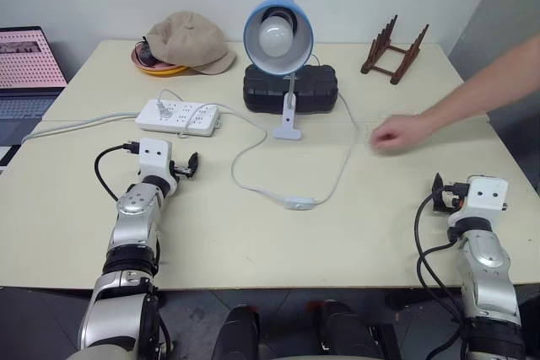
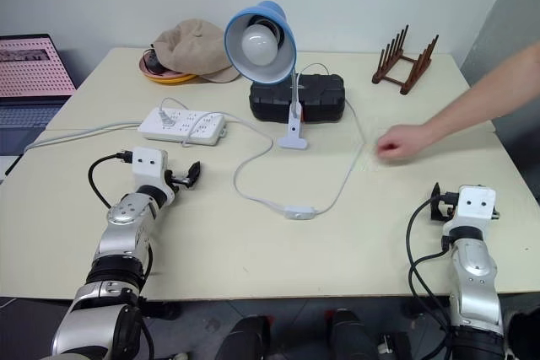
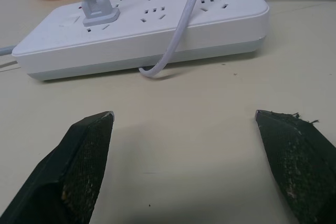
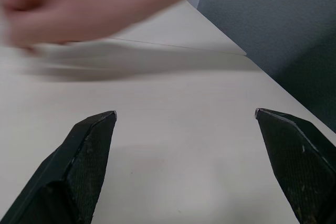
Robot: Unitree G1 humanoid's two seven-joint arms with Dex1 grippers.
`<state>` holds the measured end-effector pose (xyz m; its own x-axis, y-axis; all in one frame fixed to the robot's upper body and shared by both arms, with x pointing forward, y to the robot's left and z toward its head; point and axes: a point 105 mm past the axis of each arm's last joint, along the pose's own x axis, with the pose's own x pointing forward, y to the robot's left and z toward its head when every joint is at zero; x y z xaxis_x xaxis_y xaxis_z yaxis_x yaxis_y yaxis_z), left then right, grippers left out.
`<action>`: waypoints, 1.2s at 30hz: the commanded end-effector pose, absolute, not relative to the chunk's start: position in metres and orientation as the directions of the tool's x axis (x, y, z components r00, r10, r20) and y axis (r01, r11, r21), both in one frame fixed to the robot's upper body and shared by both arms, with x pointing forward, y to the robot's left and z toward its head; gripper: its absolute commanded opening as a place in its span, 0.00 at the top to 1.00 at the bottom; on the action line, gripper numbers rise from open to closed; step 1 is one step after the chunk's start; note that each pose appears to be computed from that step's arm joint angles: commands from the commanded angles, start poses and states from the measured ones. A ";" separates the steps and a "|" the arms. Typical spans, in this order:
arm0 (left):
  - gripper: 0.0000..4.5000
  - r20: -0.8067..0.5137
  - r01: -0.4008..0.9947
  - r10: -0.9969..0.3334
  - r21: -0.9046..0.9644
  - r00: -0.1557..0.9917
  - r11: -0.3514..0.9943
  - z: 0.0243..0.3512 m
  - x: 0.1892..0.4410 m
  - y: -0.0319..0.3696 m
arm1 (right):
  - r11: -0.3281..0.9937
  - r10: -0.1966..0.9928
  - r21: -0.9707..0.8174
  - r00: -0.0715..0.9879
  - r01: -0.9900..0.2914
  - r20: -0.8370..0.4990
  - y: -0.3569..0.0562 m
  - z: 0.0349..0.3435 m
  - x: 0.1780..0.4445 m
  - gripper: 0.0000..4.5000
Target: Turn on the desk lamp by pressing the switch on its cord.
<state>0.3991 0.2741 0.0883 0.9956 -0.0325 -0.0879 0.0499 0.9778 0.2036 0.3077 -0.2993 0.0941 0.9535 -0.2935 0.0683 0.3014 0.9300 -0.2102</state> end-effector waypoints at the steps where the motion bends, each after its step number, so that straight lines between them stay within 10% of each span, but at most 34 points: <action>1: 0.00 -0.064 0.082 -0.068 0.245 0.996 0.966 0.101 0.403 0.270 | 0.925 -0.304 -0.204 0.946 0.322 0.114 -0.302 0.108 0.305 0.01; 9: 0.00 -0.066 0.284 -0.277 0.289 0.959 0.914 0.127 0.401 0.257 | 0.956 -0.203 -0.194 0.974 0.219 0.099 -0.287 0.112 0.307 0.01; 14: 0.00 -0.114 0.514 -0.506 0.305 0.855 0.802 0.153 0.394 0.234 | 0.946 0.253 -0.211 0.968 -0.247 0.000 -0.222 0.121 0.302 0.01; 21: 0.00 -0.246 0.794 -0.763 0.315 0.598 0.520 0.162 0.360 0.191 | 0.510 0.778 -0.162 0.533 -0.845 -0.333 -0.153 0.122 0.263 0.01; 29: 0.00 -0.371 0.924 -0.857 0.272 0.358 0.268 0.167 0.313 0.172 | 0.289 0.878 -0.125 0.315 -0.949 -0.361 -0.099 0.125 0.286 0.01; 36: 0.00 -0.389 0.917 -0.836 0.260 0.386 0.302 0.166 0.306 0.178 | 0.205 0.875 -0.142 0.246 -0.968 -0.416 -0.074 0.101 0.310 0.01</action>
<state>0.3084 0.1783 0.1496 0.3634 -0.8288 -0.4254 0.9301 0.2966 0.2167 0.3043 -0.0725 0.0971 0.2499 0.8786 -0.4070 -0.9680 0.2373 -0.0821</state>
